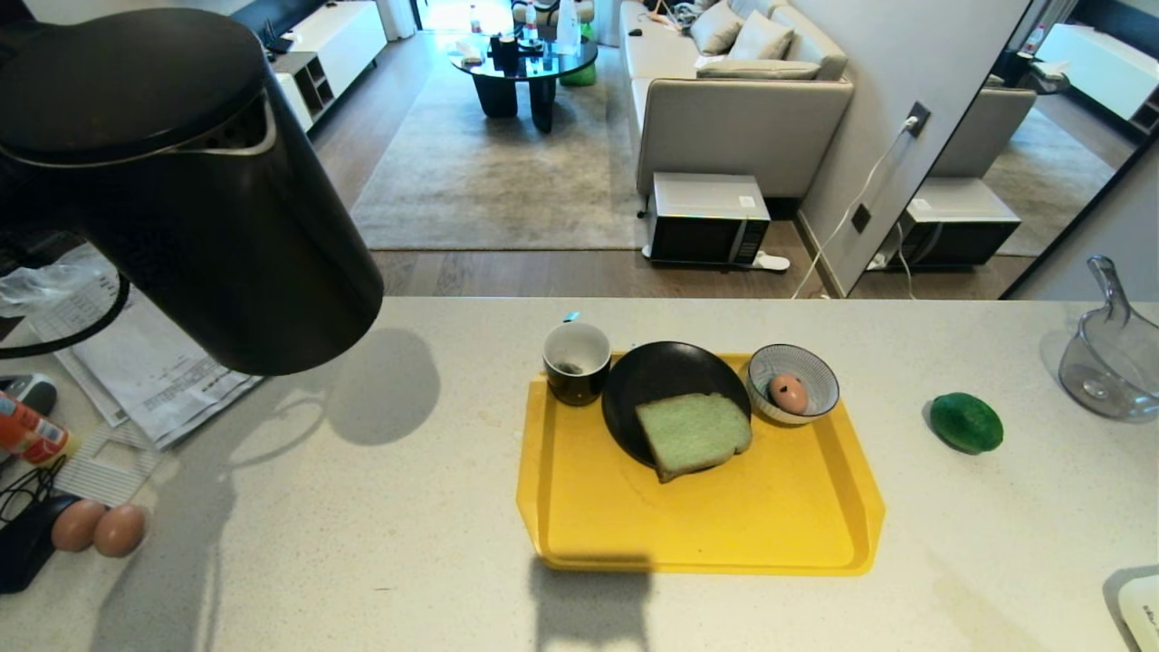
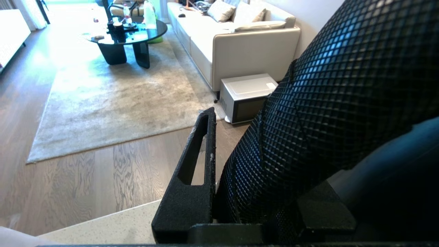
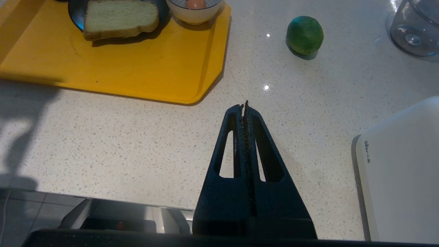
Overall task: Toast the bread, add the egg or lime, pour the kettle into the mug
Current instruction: Pour water into a cup
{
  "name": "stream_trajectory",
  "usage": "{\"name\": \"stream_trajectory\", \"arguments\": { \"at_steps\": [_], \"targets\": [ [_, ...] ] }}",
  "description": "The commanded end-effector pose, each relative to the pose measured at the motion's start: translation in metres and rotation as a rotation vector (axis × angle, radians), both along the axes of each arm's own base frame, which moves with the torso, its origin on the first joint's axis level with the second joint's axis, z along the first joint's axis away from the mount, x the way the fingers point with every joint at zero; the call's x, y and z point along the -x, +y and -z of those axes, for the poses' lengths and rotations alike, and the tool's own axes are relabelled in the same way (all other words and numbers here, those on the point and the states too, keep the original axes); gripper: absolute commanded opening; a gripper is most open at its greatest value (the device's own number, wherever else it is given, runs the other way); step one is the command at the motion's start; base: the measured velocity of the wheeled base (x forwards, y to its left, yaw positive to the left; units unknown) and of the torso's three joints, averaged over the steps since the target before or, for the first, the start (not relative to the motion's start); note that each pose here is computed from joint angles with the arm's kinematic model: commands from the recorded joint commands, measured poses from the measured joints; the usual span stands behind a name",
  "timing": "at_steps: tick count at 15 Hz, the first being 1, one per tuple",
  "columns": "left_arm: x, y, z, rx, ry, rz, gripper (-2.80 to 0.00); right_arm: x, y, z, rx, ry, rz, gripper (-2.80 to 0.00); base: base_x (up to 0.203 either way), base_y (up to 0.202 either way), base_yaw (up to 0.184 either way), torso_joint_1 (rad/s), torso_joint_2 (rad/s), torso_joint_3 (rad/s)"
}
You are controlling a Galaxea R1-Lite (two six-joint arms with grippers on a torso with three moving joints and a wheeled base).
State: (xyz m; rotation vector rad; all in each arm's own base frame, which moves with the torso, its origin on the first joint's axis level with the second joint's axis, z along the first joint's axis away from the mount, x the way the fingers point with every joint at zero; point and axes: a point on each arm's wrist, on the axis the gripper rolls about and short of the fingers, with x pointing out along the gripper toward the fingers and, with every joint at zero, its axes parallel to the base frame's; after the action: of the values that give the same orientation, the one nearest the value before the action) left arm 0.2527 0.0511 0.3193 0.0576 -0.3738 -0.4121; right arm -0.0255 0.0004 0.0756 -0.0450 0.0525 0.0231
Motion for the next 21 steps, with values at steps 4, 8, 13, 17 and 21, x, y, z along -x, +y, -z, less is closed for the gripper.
{"name": "stream_trajectory", "arguments": {
  "at_steps": [4, 8, 13, 17, 21],
  "targets": [
    [0.0057, -0.0012, -0.0049, -0.007, -0.022, 0.003, -2.80, 0.0000, 0.0000, 0.0000, 0.000, 0.001, -0.001, -2.80, 0.000, 0.000, 0.000, 0.018, -0.04, -0.013],
    [0.0068, -0.0015, -0.0060, -0.010, -0.026, 0.003, -2.80, 0.0000, 0.0000, 0.0000, 0.000, 0.001, -0.001, -2.80, 0.000, 0.000, 0.000, 0.059, -0.11, -0.049],
    [0.0052, -0.0015, -0.0046, -0.008, -0.017, 0.004, -2.80, 0.0000, 0.0000, 0.0000, 0.000, 0.001, -0.001, -2.80, 0.000, 0.000, 0.000, 0.065, -0.12, -0.057],
    [0.0044, -0.0013, -0.0048, -0.008, -0.014, 0.004, -2.80, 0.0000, 0.0000, 0.0000, 0.000, 0.001, -0.001, -2.80, 0.000, 0.000, 0.000, 0.068, -0.12, -0.060],
    [0.0048, -0.0014, -0.0051, -0.008, -0.015, 0.004, -2.80, 0.0000, 0.0000, 0.0000, 0.004, 0.001, -0.001, -2.80, 0.000, 0.000, 0.000, 0.075, -0.13, -0.062]
  ]
}}
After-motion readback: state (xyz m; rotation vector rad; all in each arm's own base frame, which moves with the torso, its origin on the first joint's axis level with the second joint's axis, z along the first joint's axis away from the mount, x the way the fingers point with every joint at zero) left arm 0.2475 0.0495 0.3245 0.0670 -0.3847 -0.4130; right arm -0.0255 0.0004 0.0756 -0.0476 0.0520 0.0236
